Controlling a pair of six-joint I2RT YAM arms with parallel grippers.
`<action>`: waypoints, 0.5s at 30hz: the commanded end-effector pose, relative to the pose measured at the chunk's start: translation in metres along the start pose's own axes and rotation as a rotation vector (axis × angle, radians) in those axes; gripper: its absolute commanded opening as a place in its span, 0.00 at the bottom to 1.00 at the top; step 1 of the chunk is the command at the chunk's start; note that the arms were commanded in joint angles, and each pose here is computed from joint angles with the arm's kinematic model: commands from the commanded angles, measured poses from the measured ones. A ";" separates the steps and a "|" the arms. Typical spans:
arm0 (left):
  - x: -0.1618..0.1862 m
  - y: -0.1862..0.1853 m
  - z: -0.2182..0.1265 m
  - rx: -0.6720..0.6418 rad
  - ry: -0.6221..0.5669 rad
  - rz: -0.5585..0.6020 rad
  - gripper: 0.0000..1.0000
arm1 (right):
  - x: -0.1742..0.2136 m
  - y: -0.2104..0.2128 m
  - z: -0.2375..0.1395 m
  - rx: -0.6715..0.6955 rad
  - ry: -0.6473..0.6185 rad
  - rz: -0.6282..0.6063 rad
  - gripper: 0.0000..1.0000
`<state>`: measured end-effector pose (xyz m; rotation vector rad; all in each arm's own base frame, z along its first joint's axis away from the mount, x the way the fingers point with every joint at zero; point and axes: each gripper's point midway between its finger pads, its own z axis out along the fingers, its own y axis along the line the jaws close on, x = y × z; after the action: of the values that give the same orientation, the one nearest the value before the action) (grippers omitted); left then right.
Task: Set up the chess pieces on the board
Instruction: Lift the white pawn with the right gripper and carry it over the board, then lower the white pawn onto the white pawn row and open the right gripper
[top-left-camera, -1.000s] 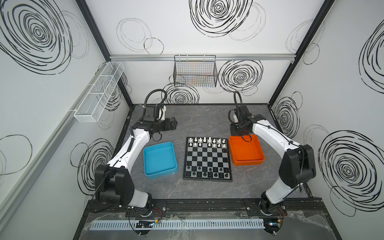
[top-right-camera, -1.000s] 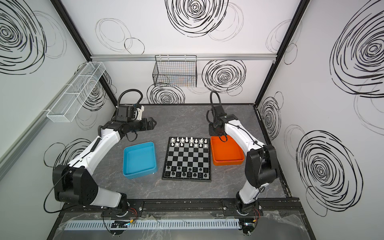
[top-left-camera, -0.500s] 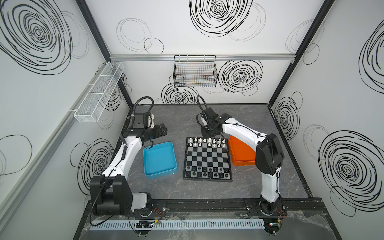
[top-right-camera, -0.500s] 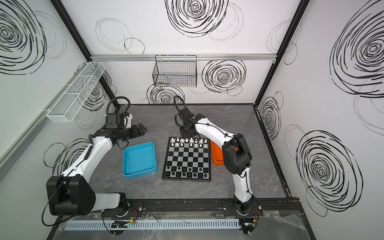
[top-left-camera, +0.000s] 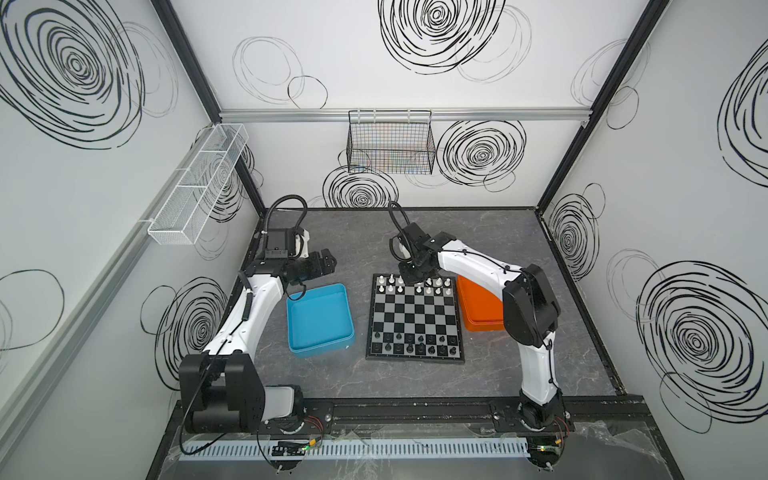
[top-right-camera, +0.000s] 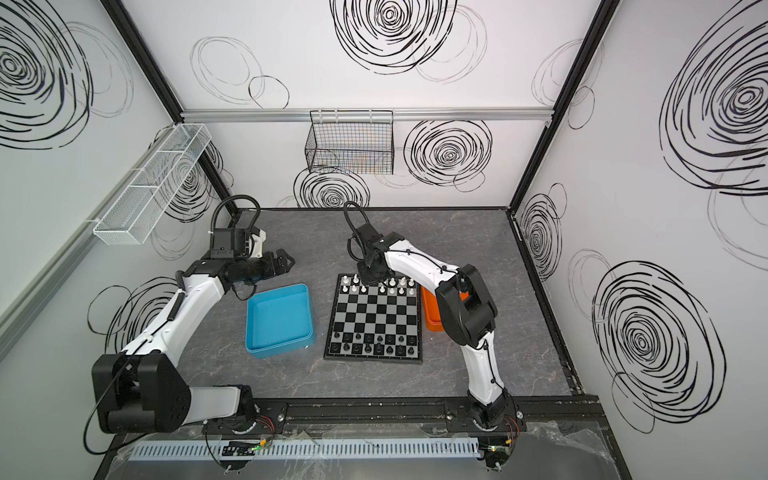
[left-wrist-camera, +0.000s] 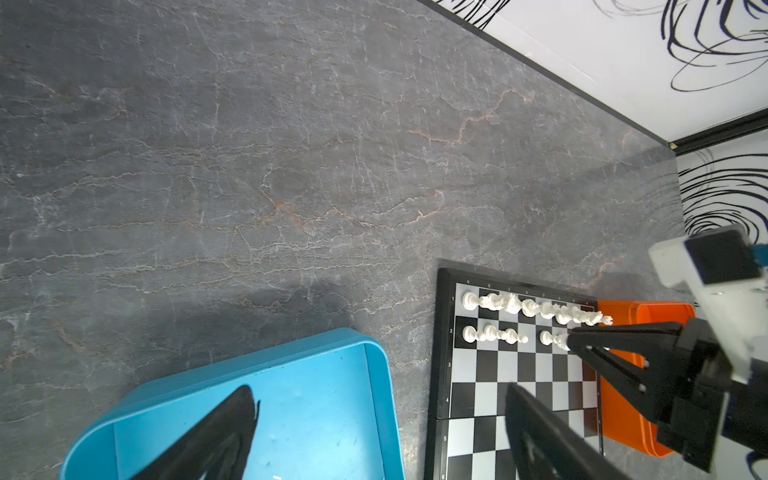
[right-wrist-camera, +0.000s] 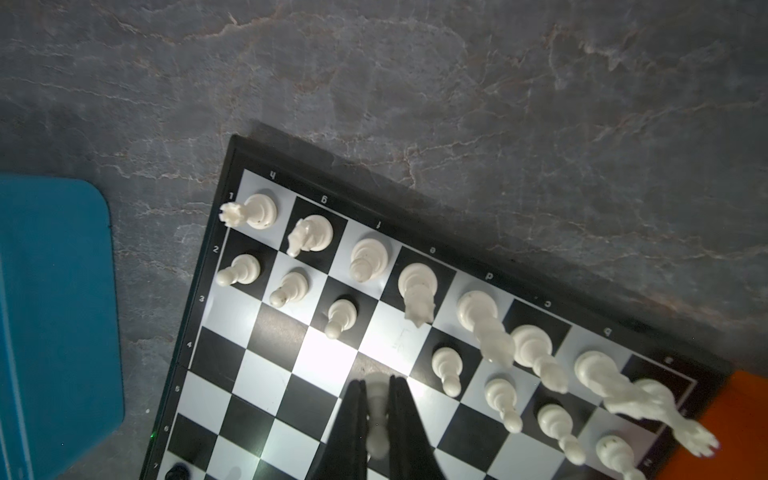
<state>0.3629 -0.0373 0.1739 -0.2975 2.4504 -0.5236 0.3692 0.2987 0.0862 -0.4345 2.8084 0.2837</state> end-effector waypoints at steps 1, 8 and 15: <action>-0.004 -0.001 0.000 0.020 -0.020 -0.006 0.96 | 0.005 0.001 0.010 0.004 0.017 0.007 0.11; -0.001 -0.002 0.004 0.032 -0.006 -0.007 0.96 | 0.010 -0.001 0.021 0.012 0.039 0.004 0.11; -0.001 0.000 0.005 0.031 -0.001 -0.009 0.96 | 0.015 -0.003 0.030 0.023 0.064 -0.002 0.11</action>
<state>0.3629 -0.0409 0.1732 -0.2886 2.4519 -0.5513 0.3695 0.3011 0.0663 -0.4414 2.8387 0.2776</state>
